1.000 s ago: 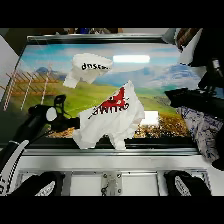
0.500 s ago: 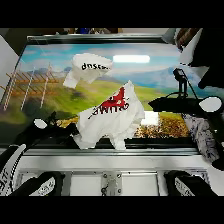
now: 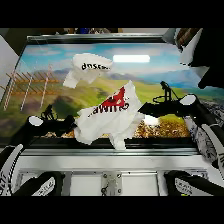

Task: Fold the clothes and pants, and hang the long-sleeved shirts on hangers.

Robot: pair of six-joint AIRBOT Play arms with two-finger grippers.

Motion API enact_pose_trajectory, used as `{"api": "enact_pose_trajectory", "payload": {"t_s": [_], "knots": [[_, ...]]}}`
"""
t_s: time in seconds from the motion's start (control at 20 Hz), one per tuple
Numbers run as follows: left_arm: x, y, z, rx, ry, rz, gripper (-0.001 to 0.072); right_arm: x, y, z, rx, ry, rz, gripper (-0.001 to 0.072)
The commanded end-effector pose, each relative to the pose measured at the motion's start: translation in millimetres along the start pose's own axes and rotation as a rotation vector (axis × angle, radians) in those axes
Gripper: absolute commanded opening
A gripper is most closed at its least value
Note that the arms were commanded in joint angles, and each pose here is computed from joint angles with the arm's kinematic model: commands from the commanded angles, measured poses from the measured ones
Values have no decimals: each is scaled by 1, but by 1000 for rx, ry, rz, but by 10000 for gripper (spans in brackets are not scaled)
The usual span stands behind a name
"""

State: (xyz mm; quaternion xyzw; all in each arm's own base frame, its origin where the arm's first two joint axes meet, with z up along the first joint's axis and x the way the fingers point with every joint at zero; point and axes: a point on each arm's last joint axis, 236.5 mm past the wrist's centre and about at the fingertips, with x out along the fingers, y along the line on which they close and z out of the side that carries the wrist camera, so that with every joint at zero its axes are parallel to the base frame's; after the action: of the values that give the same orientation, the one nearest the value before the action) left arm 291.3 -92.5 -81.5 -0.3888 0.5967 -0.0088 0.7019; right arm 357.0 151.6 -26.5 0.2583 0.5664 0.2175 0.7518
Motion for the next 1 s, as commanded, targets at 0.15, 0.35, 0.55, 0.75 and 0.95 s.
{"api": "enact_pose_trajectory", "payload": {"t_s": [0.15,0.35,0.55,0.75,0.95], "knots": [[-22,-26,18,55,-81,-53,20,57,18,-29,72,119,51,514],[-22,-26,17,55,-78,-54,20,72,24,-25,29,73,25,382],[-35,-45,25,85,-88,-82,19,58,36,-5,-94,20,34,28],[-176,-180,59,336,-367,-306,19,-85,123,81,-433,-252,29,28],[-394,-310,-9,670,-800,-624,19,-285,253,94,-683,-690,82,27]]}}
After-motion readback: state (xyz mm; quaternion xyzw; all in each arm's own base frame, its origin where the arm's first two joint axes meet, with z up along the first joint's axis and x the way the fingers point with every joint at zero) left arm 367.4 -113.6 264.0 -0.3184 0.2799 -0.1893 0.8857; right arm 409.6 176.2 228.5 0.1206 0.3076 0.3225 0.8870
